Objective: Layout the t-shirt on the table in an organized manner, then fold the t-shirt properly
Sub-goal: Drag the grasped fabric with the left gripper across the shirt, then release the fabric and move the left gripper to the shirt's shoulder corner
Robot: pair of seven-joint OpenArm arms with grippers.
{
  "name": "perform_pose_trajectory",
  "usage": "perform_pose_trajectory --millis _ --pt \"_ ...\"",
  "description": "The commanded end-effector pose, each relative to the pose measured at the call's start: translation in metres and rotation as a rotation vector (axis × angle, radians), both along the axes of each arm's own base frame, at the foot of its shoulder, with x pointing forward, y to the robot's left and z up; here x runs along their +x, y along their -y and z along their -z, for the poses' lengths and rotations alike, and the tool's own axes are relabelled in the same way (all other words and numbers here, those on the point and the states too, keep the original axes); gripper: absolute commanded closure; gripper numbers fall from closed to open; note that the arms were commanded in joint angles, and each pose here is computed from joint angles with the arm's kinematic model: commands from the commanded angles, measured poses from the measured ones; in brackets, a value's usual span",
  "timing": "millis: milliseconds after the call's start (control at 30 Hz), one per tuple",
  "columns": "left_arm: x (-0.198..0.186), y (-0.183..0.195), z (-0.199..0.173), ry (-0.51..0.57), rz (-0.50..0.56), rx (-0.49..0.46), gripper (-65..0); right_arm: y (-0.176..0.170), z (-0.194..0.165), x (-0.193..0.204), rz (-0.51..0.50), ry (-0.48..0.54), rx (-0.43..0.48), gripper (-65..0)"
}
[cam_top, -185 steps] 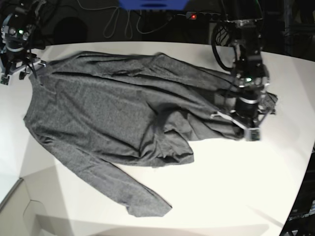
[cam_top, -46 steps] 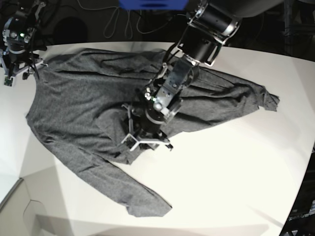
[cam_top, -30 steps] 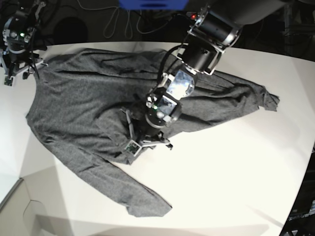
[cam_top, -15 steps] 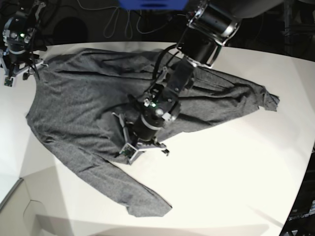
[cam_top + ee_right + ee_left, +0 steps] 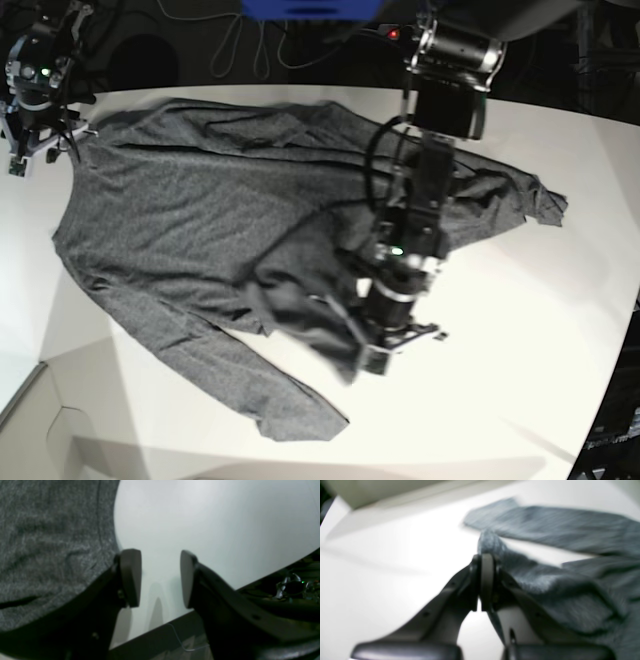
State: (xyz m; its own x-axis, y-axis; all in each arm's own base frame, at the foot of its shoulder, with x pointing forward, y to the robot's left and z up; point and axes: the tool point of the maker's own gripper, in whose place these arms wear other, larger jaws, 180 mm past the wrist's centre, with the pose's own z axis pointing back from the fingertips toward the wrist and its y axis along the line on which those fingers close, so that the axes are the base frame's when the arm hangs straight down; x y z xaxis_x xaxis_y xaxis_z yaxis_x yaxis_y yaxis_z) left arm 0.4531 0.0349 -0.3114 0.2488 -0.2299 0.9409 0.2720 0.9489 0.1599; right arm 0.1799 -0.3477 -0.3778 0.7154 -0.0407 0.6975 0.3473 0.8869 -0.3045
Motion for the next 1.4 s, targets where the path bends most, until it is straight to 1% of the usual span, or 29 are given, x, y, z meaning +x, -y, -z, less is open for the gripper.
perform_pose_trajectory --millis 0,133,233,367,500,600,667,800,933,1000,1133,1233,1367 --pt "0.017 -0.002 -0.033 0.092 -0.007 -0.022 -0.2 0.005 -0.012 0.006 -0.011 0.034 -0.031 -26.1" --pt "0.027 -0.038 -0.040 0.111 -0.065 0.007 -0.2 0.005 -0.012 0.006 -0.011 0.034 -0.031 -26.1" --pt "0.033 -0.052 -0.048 0.130 -0.080 0.029 -0.2 0.005 -0.012 0.006 -0.011 0.034 -0.031 -26.1" --pt "0.036 -0.060 -0.061 0.159 -0.094 0.041 -0.2 0.005 -0.012 0.006 -0.011 0.034 -0.031 -26.1" --pt "0.033 -0.064 -0.098 0.254 -0.095 0.048 -0.2 0.005 -0.012 0.006 -0.010 0.034 -0.030 -26.1" --pt "0.023 -0.066 -0.116 0.309 -0.097 0.052 -0.2 0.004 -0.011 0.006 -0.009 0.034 -0.028 -26.1" --pt "0.020 -0.076 -0.124 0.326 -0.117 0.057 -0.2 0.004 -0.011 0.005 -0.009 0.033 -0.027 -26.1" --pt "0.022 -0.091 -0.120 0.284 -0.156 0.062 -0.2 0.004 -0.011 0.005 -0.009 0.033 -0.027 -26.1" --pt "0.022 -0.112 -0.123 0.286 -0.208 0.059 -0.2 0.004 -0.011 0.005 -0.009 0.034 -0.026 -26.1" --pt "0.024 -0.121 -0.130 0.300 -0.229 0.053 -0.2 0.004 -0.011 0.005 -0.009 0.034 -0.026 -26.1" --pt "0.030 -0.138 -0.127 0.284 -0.271 0.040 -0.2 0.004 -0.011 0.005 -0.009 0.034 -0.026 -26.1" --pt "0.031 -0.142 -0.130 0.293 -0.267 0.055 -0.2 0.004 -0.011 0.005 -0.009 0.034 -0.026 -26.1" --pt "0.040 -0.140 -0.139 0.305 -0.267 0.045 -0.2 0.003 -0.010 0.005 -0.008 0.034 -0.024 -26.1"
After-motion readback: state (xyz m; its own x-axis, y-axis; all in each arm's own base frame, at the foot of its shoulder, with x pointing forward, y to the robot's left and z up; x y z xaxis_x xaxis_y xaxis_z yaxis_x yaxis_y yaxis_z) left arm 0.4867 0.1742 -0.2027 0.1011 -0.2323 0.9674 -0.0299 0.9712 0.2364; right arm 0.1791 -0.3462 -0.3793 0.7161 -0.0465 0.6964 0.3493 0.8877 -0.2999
